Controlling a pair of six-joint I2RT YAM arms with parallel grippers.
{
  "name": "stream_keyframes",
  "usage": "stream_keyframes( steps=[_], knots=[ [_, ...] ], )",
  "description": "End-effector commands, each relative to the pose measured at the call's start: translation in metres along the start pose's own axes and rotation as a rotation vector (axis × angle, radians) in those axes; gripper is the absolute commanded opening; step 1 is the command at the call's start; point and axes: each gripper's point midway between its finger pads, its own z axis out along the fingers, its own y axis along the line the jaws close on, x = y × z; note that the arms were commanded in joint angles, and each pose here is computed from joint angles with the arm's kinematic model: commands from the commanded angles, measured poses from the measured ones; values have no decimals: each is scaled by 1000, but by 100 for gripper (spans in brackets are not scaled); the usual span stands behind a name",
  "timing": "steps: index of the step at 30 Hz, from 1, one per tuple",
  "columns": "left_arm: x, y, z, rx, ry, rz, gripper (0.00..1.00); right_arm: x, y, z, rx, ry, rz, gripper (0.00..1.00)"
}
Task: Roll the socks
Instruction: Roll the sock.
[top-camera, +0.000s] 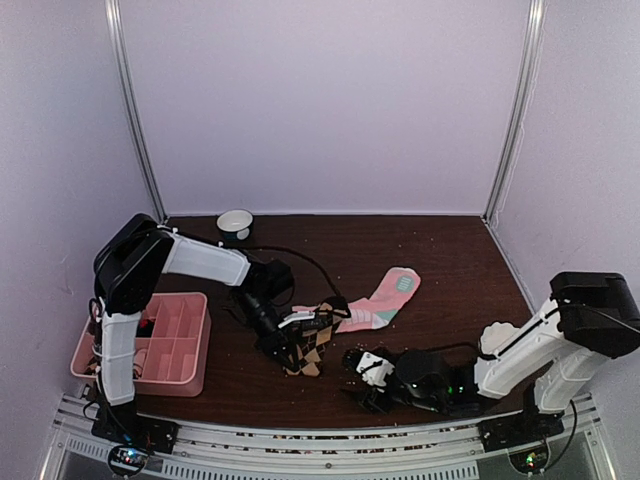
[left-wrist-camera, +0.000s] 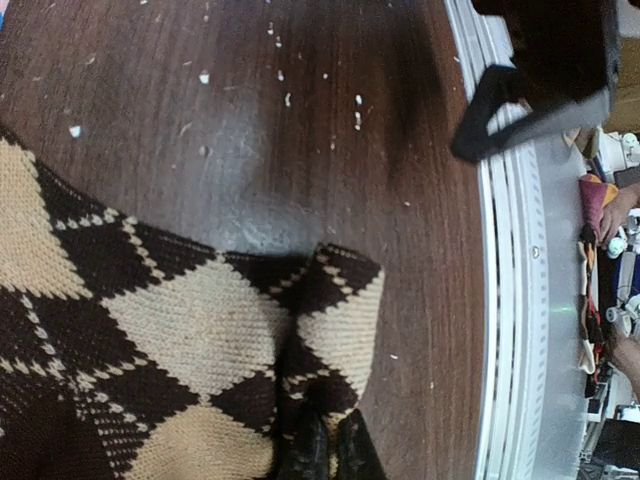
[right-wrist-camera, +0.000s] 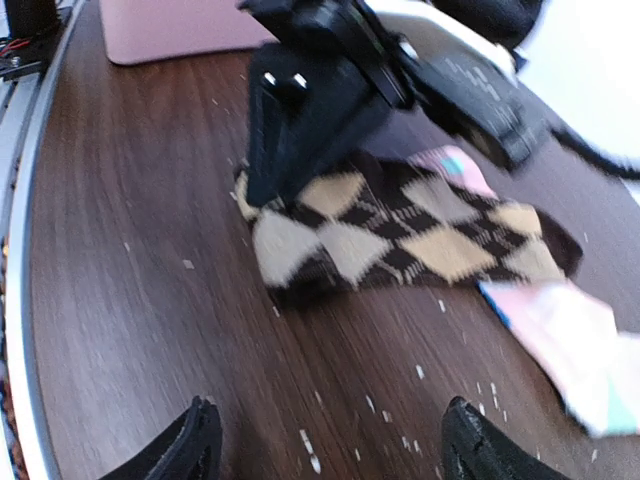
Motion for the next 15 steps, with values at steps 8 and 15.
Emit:
stream_keyframes(
  steps=[8, 15],
  knots=[
    [8, 9, 0, 8, 28, -48, 0, -50, 41, 64, -186, -73, -228, 65],
    [7, 10, -2, -1, 36, -41, 0, -40, 38, 84, -222, -19, -260, 52]
  ],
)
